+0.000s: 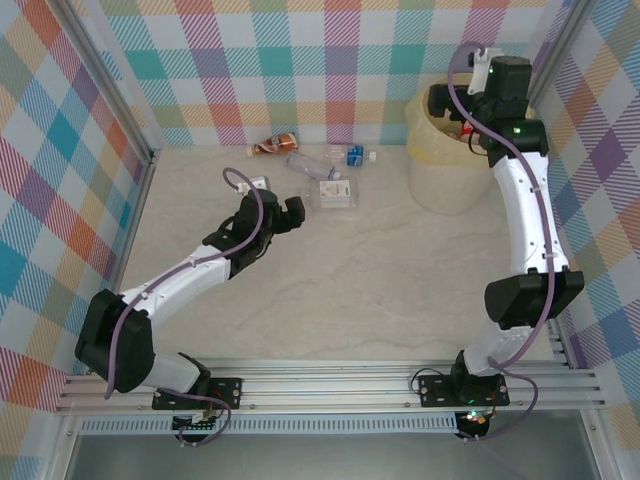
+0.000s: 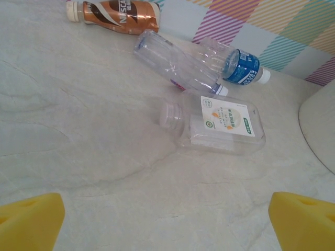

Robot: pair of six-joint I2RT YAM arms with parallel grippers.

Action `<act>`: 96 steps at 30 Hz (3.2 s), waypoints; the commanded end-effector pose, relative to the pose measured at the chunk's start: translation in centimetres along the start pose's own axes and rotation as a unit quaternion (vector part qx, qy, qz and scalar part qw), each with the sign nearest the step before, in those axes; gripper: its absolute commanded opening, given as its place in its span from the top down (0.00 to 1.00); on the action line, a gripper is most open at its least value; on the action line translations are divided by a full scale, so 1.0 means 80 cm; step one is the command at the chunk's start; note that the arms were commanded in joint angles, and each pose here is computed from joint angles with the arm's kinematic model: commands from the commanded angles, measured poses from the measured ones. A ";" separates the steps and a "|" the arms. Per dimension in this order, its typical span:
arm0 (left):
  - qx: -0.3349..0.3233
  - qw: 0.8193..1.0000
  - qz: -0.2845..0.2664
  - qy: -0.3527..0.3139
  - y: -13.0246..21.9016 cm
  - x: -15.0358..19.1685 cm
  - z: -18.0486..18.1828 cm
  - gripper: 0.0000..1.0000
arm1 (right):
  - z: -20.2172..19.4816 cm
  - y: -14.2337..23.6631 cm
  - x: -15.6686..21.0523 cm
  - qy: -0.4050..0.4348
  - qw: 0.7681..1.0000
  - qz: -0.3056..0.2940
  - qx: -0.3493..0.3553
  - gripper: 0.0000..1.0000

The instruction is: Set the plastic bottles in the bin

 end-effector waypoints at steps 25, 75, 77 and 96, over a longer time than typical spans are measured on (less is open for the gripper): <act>0.102 0.989 0.103 -0.040 -0.173 -0.030 -0.026 0.00 | 0.161 0.024 0.182 -0.062 0.961 0.114 -0.243 0.00; 0.157 0.961 0.221 -0.049 -0.158 0.040 -0.040 0.01 | 0.097 -0.069 0.341 -0.313 0.912 0.264 -0.036 0.06; 0.154 0.961 0.225 -0.035 -0.164 0.040 -0.040 0.00 | 0.100 -0.077 0.354 -0.327 0.902 0.279 -0.040 0.08; 0.103 0.951 0.255 -0.144 -0.118 0.091 -0.066 0.00 | 0.086 -0.073 0.361 -0.312 0.913 0.261 -0.020 0.04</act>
Point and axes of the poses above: each hand's point on the last joint's axis, 136 mm out from that joint toward the fingers, its own y axis back along the fingers, its own z axis along the line the jaws close on, x = y × z, the point moved 4 cm from there along y, back along the fingers, and after that the axes turned 12 degrees about -y, right-handed, at the moved point
